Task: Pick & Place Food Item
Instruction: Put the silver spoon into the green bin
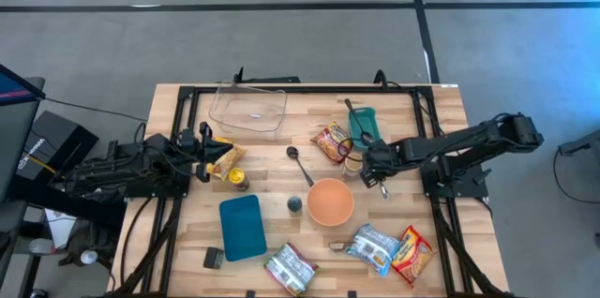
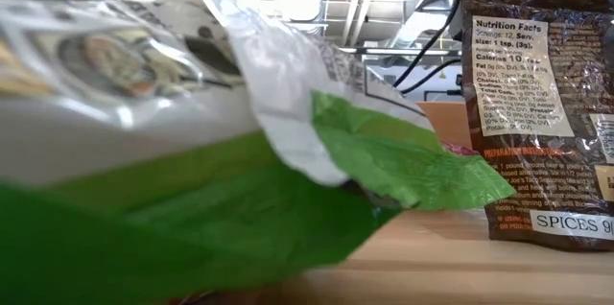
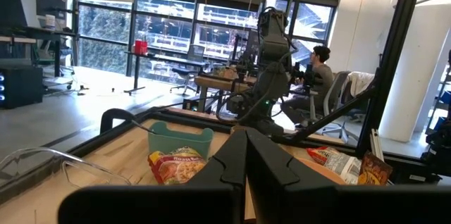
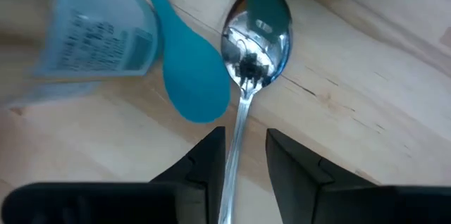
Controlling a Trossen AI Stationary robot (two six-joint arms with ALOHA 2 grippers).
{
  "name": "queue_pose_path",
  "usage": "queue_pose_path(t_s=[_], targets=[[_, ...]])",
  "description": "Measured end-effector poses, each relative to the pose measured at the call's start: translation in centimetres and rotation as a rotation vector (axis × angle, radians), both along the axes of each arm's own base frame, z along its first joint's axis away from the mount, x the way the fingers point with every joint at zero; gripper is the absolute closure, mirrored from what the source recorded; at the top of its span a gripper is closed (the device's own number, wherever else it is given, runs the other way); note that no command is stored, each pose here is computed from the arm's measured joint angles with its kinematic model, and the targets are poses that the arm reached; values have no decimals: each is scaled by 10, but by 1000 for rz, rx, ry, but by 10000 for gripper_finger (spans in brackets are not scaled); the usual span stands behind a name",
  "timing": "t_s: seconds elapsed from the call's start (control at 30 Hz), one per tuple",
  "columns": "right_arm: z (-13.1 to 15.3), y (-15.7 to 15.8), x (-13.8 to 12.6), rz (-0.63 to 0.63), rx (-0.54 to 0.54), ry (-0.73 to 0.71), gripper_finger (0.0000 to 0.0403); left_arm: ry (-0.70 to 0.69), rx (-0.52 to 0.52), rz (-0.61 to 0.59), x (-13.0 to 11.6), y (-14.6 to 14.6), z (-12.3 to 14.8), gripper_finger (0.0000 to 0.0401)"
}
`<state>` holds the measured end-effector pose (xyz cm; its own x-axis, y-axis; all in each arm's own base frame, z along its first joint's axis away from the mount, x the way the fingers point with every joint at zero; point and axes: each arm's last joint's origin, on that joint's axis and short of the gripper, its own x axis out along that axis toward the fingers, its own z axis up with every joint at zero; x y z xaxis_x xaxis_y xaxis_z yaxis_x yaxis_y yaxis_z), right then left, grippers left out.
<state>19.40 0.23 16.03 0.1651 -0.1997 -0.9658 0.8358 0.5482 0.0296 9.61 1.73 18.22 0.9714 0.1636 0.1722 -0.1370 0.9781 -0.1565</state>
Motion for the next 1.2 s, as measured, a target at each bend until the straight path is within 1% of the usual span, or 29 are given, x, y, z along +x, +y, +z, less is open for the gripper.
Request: queue_pose_path(t_s=[0.2,0.3,0.5,0.97,1.2], targets=[[-16,0,-10,-20,4,3,309,0,0,0,0,0,0,400],[-20,0,-10,-23,6,-18,311,0,0,0,0,0,0,400],[-20,0,-6,-24,7,-64,312,0,0,0,0,0,0,400],[-20,0,-4,-43,3,-83,311,0,0,0,0,0,0,400],[-26,6,-3,-29,-6,-53,311,0,0,0,0,0,0,400]])
